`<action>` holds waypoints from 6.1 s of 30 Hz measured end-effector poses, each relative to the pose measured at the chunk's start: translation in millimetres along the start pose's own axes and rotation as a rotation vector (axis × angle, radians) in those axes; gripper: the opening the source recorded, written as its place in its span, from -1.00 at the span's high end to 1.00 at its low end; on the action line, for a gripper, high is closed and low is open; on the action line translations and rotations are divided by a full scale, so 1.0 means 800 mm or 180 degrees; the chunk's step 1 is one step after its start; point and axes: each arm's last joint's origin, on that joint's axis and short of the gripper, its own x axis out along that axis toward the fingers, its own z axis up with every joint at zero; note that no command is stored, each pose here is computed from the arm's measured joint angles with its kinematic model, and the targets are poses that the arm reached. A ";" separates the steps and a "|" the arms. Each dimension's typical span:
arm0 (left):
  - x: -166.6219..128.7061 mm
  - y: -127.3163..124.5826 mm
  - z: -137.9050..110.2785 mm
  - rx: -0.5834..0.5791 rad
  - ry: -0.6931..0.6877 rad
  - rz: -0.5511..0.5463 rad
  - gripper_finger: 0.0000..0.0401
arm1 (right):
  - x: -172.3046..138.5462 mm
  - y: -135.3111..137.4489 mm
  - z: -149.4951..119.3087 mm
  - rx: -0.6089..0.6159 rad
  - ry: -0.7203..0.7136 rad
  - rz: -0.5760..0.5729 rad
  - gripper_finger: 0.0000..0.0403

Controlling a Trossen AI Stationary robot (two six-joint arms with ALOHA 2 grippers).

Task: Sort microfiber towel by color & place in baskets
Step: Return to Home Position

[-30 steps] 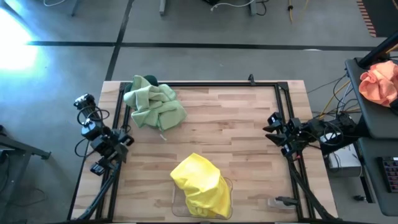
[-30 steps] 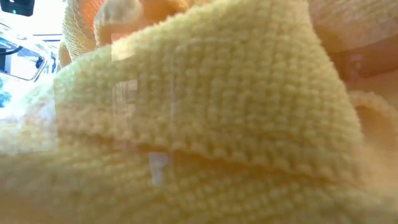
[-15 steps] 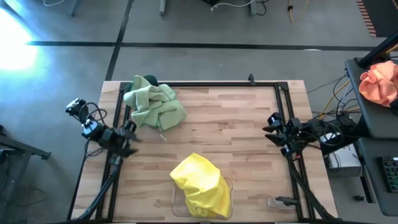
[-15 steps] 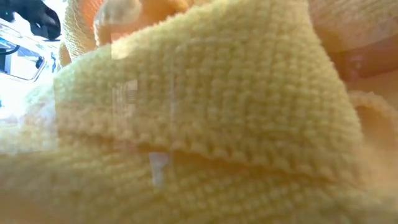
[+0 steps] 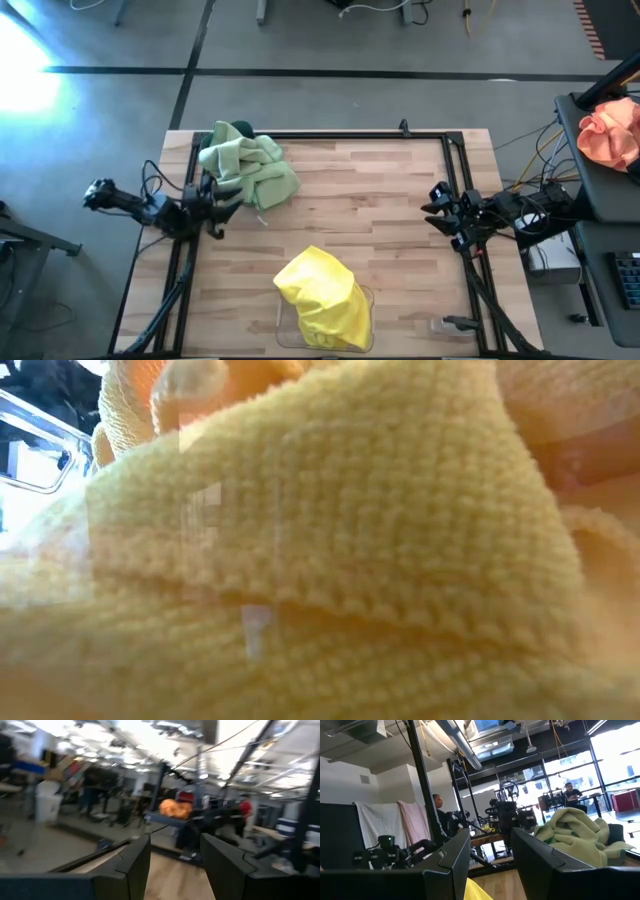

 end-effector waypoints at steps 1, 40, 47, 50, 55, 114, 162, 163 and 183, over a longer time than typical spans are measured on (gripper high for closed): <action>0.002 0.002 -0.002 -0.0011 0.0036 0.0073 0.22 | 0.000 0.000 0.000 0.0000 0.0000 0.0001 0.32; 0.023 0.061 0.022 0.0390 -0.0472 0.1245 0.22 | 0.000 0.000 0.000 0.0002 0.0008 -0.0005 0.32; 0.027 0.053 0.034 0.0447 -0.0376 0.0846 0.22 | 0.000 -0.001 -0.005 0.0101 0.0136 -0.0030 0.32; 0.030 0.049 0.049 0.0514 -0.0226 0.0791 0.22 | 0.000 -0.002 -0.009 0.0218 0.0230 -0.0054 0.32; 0.028 0.042 0.075 0.0680 0.0287 0.0855 0.22 | -0.001 -0.003 -0.013 0.0267 0.0329 -0.0090 0.32; 0.018 0.017 0.021 -0.0753 0.0324 -0.1773 0.22 | -0.003 -0.008 -0.025 0.0167 0.0607 -0.0419 0.32; 0.016 0.026 -0.021 -0.0744 0.1026 -0.1500 0.22 | -0.006 -0.012 -0.040 -0.0374 0.1024 -0.0435 0.32; 0.016 0.026 -0.021 -0.0732 0.1024 -0.1502 0.22 | -0.006 -0.012 -0.040 -0.0413 0.1034 -0.0428 0.32; 0.016 0.027 -0.025 -0.0388 0.1019 -0.1529 0.22 | -0.006 -0.012 -0.042 -0.0782 0.1116 -0.0363 0.32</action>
